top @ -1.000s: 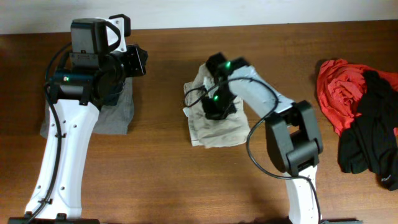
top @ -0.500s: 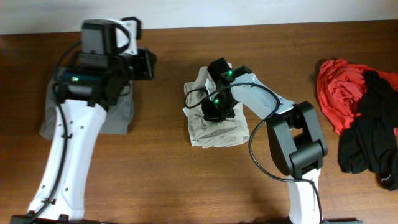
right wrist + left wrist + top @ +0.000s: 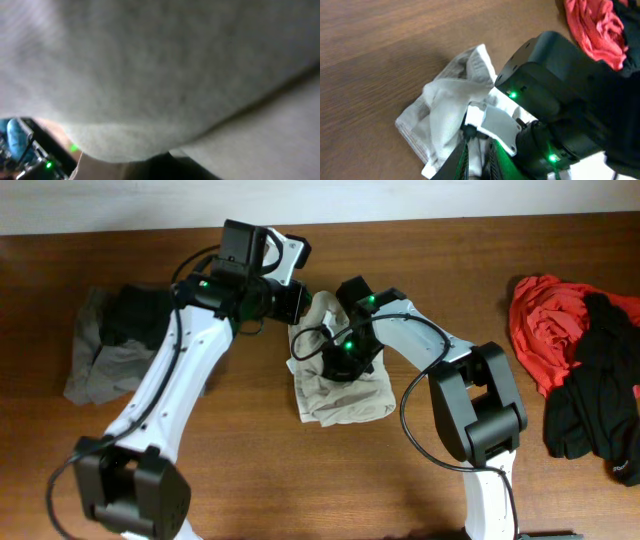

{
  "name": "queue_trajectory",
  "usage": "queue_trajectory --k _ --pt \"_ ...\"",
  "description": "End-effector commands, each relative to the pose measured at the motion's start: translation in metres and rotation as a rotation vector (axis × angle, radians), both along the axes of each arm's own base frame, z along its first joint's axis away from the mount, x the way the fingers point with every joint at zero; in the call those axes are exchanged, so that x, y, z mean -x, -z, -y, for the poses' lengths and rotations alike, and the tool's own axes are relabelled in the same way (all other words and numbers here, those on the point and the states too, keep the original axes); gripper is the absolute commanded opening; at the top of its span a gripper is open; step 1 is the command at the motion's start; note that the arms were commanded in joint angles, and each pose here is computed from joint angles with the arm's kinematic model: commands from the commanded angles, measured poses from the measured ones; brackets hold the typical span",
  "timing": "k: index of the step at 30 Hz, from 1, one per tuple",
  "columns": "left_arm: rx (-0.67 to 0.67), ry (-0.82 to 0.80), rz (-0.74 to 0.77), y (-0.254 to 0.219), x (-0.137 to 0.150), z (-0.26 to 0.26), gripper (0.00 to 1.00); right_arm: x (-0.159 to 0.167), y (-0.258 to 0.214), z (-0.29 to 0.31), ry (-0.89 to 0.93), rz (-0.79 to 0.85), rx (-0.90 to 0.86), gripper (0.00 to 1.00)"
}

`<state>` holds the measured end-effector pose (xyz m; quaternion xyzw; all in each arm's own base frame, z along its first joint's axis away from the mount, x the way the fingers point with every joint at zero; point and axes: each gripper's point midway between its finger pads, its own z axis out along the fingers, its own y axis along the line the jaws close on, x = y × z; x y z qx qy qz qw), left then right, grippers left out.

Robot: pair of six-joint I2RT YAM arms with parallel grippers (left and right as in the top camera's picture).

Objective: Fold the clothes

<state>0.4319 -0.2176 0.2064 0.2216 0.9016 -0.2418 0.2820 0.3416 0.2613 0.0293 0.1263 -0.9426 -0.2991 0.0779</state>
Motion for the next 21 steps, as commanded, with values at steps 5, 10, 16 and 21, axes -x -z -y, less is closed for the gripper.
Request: queue_trajectory --k 5,10,16,21 --pt "0.052 0.197 0.037 0.022 -0.007 0.025 0.15 0.016 0.0 -0.013 -0.059 -0.032 -0.081 0.04" --pt "0.069 0.229 0.021 0.047 -0.015 0.033 0.15 0.016 0.0 -0.012 -0.059 -0.032 -0.08 0.04" --pt "0.093 0.278 0.005 0.074 -0.021 0.043 0.15 0.015 0.002 -0.011 -0.059 -0.028 -0.068 0.04" --pt "-0.008 0.209 0.026 0.098 -0.039 0.031 0.15 0.016 0.003 -0.009 -0.059 -0.033 -0.054 0.04"
